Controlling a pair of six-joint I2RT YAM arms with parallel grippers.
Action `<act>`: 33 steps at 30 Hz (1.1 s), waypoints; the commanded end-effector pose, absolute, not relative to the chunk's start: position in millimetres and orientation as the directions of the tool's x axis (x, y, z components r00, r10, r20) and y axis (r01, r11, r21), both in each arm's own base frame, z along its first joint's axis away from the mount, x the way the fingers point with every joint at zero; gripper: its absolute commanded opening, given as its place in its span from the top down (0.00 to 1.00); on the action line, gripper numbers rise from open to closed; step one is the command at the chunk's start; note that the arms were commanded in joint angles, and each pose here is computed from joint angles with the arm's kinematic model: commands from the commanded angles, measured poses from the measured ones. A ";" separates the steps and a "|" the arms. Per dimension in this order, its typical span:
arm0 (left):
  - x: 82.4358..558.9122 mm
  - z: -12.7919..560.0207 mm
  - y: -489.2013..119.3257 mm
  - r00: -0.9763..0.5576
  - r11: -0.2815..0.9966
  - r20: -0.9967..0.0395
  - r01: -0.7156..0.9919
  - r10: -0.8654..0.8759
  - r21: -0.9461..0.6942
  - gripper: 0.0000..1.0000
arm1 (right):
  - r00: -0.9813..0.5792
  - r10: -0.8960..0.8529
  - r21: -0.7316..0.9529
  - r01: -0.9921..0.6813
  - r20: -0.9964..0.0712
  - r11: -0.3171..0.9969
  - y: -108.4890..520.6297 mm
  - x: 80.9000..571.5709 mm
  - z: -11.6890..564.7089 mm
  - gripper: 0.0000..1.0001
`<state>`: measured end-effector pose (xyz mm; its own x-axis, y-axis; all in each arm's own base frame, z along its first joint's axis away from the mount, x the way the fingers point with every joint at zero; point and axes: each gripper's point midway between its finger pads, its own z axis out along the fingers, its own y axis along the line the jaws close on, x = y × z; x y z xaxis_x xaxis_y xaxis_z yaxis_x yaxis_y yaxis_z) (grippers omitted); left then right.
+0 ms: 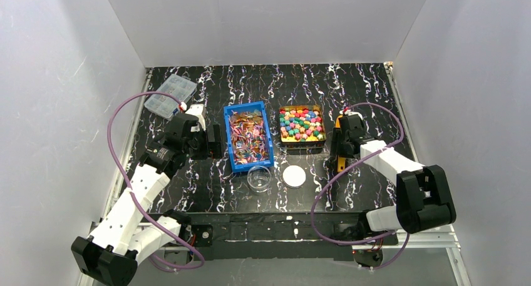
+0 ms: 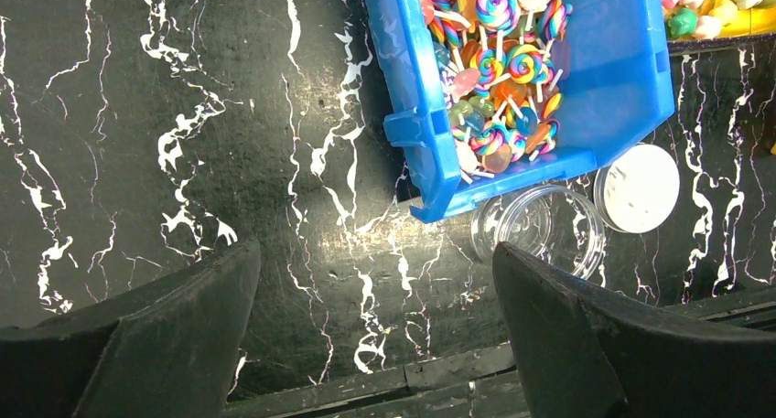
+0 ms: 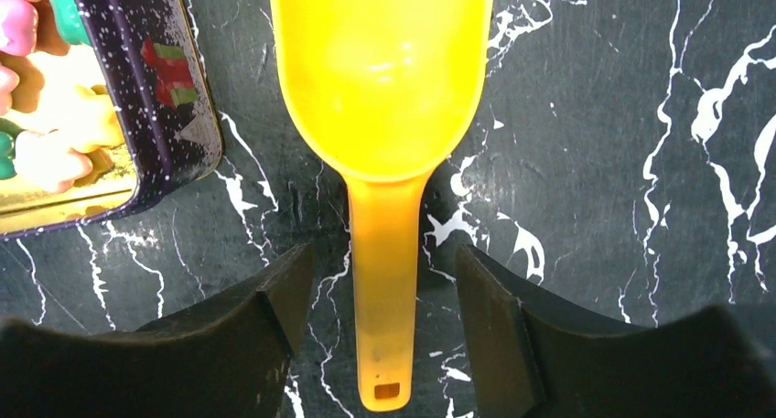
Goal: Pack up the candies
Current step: Pick up the spatula from the center of the board.
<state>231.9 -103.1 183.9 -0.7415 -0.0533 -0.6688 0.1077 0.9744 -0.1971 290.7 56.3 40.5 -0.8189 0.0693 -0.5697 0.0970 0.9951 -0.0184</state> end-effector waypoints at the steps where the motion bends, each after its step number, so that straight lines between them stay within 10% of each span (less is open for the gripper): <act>1: 228.7 178.6 -104.3 -0.753 0.974 -0.657 0.120 -0.037 -0.193 0.02 | -0.800 0.073 0.000 0.092 -0.595 0.996 58.0 304.6 39.0 0.35; 16: 228.7 177.1 -105.3 -0.758 0.973 -0.651 0.123 -0.034 -0.195 0.02 | -0.807 0.077 0.009 0.088 -0.585 0.996 61.5 313.1 26.2 0.53; 27: 227.3 180.4 -106.7 -0.751 0.970 -0.659 0.132 -0.037 -0.205 0.02 | -0.799 0.074 0.010 0.085 -0.596 0.996 60.9 313.2 34.5 0.97; 33: 224.9 181.6 -112.4 -0.754 0.961 -0.656 0.156 -0.035 -0.230 0.02 | -0.771 0.088 0.036 0.084 -0.631 0.996 62.8 313.7 63.6 0.99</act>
